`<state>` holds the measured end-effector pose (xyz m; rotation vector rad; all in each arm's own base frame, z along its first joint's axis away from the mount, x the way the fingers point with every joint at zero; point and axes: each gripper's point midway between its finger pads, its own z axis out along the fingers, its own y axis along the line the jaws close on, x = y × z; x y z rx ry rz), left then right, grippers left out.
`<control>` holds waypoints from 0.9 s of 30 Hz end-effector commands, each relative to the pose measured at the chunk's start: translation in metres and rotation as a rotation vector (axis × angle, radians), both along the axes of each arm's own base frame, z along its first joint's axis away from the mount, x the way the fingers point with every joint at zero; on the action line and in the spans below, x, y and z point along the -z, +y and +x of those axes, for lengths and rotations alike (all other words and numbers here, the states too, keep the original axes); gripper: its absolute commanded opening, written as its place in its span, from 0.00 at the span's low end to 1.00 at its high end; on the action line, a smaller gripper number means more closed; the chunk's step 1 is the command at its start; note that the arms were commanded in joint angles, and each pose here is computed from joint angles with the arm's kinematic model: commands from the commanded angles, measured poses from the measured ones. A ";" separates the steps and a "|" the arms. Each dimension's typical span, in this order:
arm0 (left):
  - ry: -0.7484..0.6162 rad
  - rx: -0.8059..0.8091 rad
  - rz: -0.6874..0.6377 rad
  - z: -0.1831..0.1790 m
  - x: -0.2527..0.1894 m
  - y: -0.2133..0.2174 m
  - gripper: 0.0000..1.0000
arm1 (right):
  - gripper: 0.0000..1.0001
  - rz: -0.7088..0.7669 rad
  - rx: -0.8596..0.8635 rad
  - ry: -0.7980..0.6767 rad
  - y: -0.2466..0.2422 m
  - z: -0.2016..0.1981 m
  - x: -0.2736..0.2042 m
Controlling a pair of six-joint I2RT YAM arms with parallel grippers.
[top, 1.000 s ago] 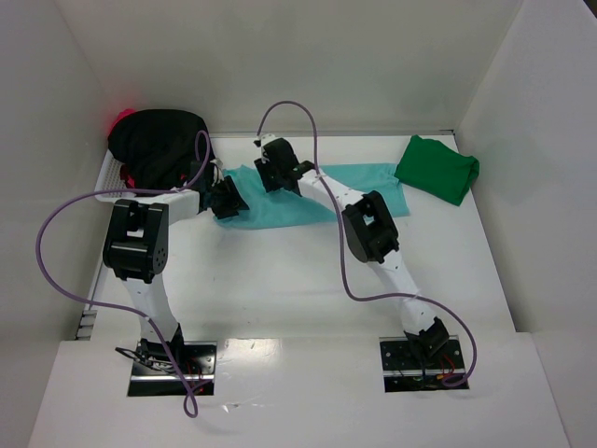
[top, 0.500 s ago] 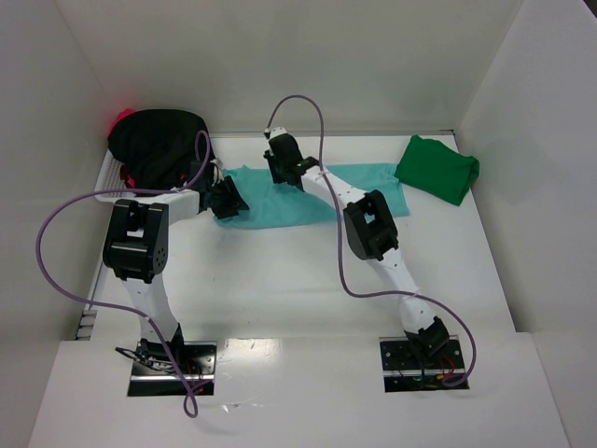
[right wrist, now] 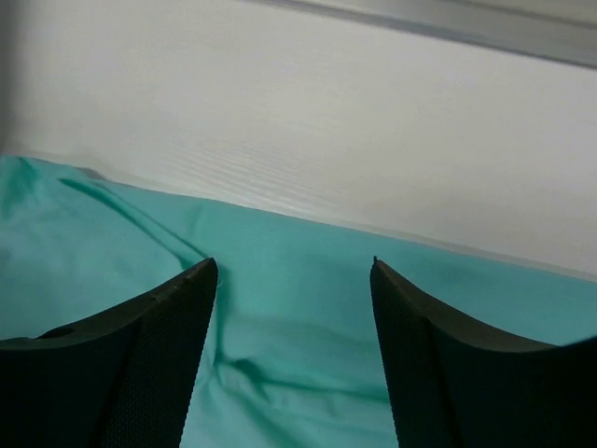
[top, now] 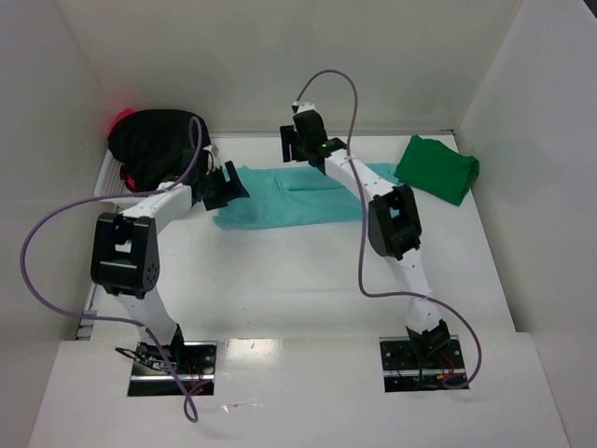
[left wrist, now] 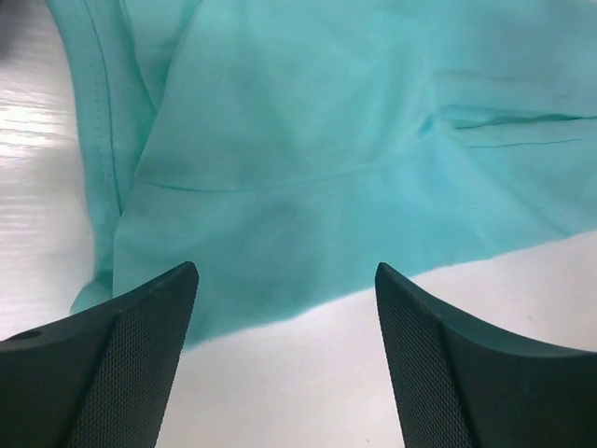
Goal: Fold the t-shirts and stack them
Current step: Fold the other side of the tshirt into a rectangle, then rotate the tshirt 90 degrees
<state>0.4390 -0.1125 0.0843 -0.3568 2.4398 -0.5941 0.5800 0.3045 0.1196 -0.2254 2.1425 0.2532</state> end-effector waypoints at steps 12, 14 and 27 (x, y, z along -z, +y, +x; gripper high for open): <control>-0.153 0.005 -0.069 -0.047 -0.065 -0.002 0.86 | 0.81 0.061 0.211 0.043 -0.157 -0.083 -0.049; -0.148 0.021 -0.083 -0.051 -0.065 -0.005 0.86 | 0.95 0.000 0.207 0.054 -0.175 -0.092 -0.039; -0.115 0.057 -0.104 -0.042 -0.058 -0.013 0.96 | 1.00 -0.477 0.011 0.006 -0.216 -0.089 -0.015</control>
